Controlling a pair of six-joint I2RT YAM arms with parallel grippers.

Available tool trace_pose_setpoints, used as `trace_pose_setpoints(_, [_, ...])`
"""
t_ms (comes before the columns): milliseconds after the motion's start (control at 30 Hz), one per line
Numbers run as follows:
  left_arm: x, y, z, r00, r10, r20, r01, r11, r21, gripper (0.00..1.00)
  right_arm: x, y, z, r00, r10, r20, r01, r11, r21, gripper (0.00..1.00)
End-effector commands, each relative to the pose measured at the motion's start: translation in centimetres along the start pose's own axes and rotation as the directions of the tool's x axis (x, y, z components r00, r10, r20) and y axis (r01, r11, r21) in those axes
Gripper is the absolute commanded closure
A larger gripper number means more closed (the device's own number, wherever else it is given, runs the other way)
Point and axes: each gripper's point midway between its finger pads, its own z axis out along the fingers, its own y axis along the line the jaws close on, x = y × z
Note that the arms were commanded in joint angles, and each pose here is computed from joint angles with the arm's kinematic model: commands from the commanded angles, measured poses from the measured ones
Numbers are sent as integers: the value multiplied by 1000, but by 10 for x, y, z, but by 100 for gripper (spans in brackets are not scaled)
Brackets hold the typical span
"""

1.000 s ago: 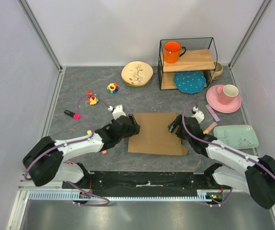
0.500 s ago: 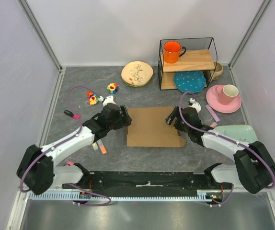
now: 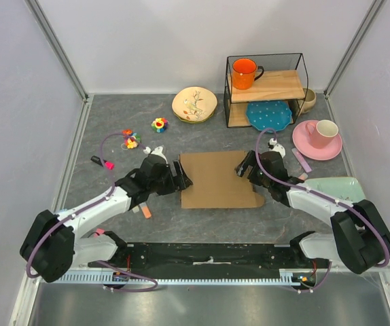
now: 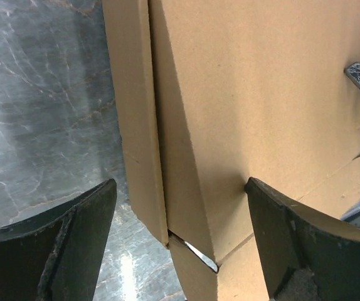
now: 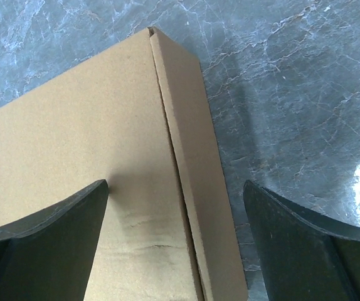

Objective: Fold the paper box

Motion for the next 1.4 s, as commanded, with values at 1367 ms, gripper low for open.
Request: trace_pose_setpoints(1367, [-14, -23, 25, 937, -334, 106, 305, 926, 223, 7, 72, -40, -28, 982, 106, -154, -114, 993, -38, 17])
